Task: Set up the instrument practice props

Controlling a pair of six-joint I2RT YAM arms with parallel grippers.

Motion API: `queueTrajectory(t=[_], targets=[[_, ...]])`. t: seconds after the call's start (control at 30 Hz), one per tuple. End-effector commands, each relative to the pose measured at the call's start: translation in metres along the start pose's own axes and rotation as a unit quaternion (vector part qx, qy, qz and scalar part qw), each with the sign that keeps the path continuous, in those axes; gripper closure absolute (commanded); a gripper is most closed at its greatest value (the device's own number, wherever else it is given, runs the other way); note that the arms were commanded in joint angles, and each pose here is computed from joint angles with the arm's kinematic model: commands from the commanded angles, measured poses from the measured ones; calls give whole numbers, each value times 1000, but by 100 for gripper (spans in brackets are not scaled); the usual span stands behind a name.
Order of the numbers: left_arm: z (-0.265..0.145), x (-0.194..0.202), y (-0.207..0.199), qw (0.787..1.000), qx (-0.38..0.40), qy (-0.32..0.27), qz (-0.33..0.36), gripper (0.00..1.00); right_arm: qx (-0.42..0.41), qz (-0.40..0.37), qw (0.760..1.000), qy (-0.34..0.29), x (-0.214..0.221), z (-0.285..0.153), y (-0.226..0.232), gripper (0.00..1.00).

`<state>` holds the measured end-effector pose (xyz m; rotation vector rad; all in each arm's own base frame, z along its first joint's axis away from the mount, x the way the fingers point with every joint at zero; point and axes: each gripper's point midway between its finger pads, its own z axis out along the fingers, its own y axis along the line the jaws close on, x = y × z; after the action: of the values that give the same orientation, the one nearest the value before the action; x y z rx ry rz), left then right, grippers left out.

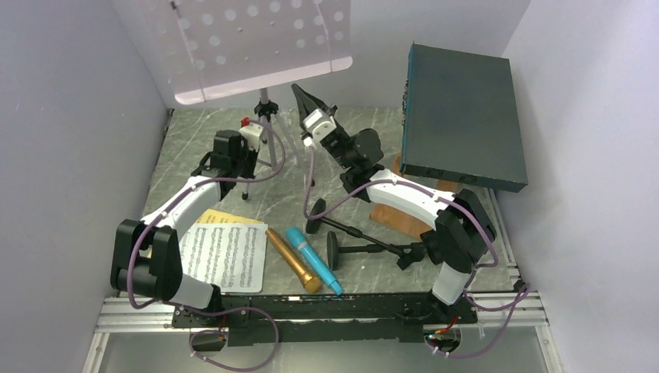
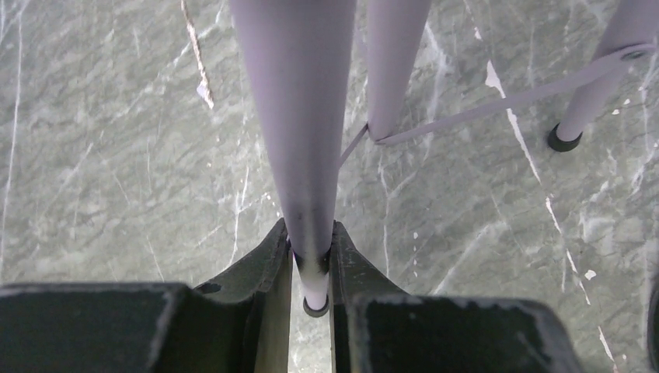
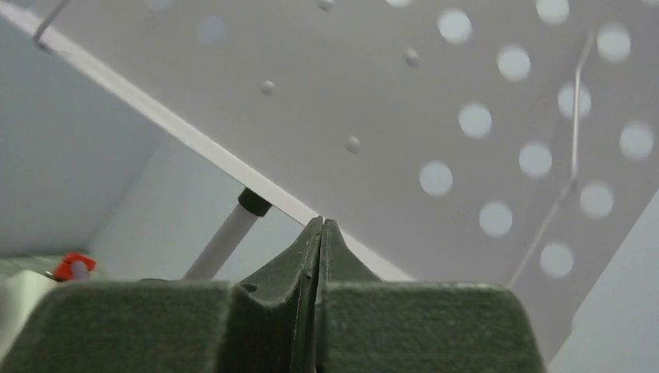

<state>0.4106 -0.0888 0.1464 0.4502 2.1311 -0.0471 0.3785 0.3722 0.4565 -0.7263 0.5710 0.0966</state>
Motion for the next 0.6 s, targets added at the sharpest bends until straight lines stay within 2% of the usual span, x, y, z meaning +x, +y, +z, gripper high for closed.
queueTrajectory(t=[0.0,0.07,0.13,0.23,0.3,0.43,0.57], targets=[[-4,11,-5,1000,-22,-15,-7,100,41,174,983,-39,-31,-5,-20,100],[1,18,-10,1000,-12,-12,-9,100,36,236,971,-18,-24,-4,-11,99],[3,21,-16,1000,-8,-8,-3,100,41,288,957,-2,-16,-4,-5,84],[3,20,-21,1000,-4,-15,1,100,41,329,943,20,-4,-7,8,70],[2,19,-20,1000,-7,-16,3,100,42,350,935,40,6,-9,15,65],[3,22,-22,1000,-5,-16,1,100,46,389,918,69,15,-10,25,51],[4,23,-24,1000,-1,-14,2,100,66,392,914,78,9,-24,26,39]])
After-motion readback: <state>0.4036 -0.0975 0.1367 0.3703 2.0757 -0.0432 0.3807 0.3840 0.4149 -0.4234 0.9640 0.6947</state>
